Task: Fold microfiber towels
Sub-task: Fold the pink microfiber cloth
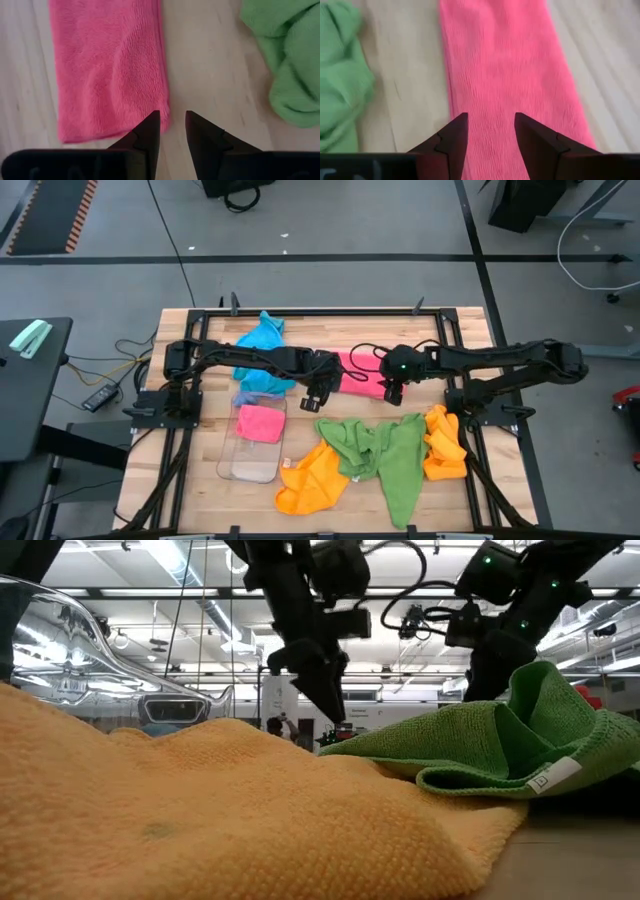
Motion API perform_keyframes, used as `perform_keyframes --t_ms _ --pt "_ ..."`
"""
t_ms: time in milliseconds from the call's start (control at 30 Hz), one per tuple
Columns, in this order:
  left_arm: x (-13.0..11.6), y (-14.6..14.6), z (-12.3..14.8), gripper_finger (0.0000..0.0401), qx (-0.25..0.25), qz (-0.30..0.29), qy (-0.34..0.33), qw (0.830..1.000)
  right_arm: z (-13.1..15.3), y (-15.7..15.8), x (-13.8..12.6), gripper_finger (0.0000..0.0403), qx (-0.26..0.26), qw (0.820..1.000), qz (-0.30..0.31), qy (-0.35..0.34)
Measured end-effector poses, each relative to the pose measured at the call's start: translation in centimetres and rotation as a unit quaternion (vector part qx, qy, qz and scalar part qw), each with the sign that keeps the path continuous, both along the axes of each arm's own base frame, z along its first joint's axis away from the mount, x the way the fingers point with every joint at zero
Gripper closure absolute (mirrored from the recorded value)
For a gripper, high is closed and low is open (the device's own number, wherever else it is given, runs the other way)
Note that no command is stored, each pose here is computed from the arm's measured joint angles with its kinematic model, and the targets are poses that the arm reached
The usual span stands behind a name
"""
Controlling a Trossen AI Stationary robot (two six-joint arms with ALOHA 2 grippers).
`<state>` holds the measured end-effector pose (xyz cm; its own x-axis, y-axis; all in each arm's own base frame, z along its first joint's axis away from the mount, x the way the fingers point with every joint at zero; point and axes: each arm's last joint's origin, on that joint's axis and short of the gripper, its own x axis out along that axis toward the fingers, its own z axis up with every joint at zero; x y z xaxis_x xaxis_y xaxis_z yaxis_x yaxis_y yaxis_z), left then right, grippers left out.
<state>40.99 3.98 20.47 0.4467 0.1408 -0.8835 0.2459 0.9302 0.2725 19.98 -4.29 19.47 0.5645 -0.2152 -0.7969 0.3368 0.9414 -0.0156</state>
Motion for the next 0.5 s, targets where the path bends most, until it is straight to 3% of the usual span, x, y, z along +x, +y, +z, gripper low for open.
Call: perform_keyframes --t_ms 133,267,500 --pt "0.3 0.2 -2.1 0.0292 0.012 -0.027 0.036 0.999 -0.6 0.4 -0.7 0.0233 0.0 1.0 -0.006 -0.022" --pt "0.7 -0.1 -3.2 0.0278 0.065 -0.072 0.059 0.994 -1.3 1.2 -0.9 0.0233 -0.004 0.999 -0.004 -0.04" --pt "0.8 -0.5 -4.0 0.0223 0.142 -0.179 0.097 0.969 -1.3 2.3 -0.7 0.0233 -0.009 0.998 0.01 -0.055"
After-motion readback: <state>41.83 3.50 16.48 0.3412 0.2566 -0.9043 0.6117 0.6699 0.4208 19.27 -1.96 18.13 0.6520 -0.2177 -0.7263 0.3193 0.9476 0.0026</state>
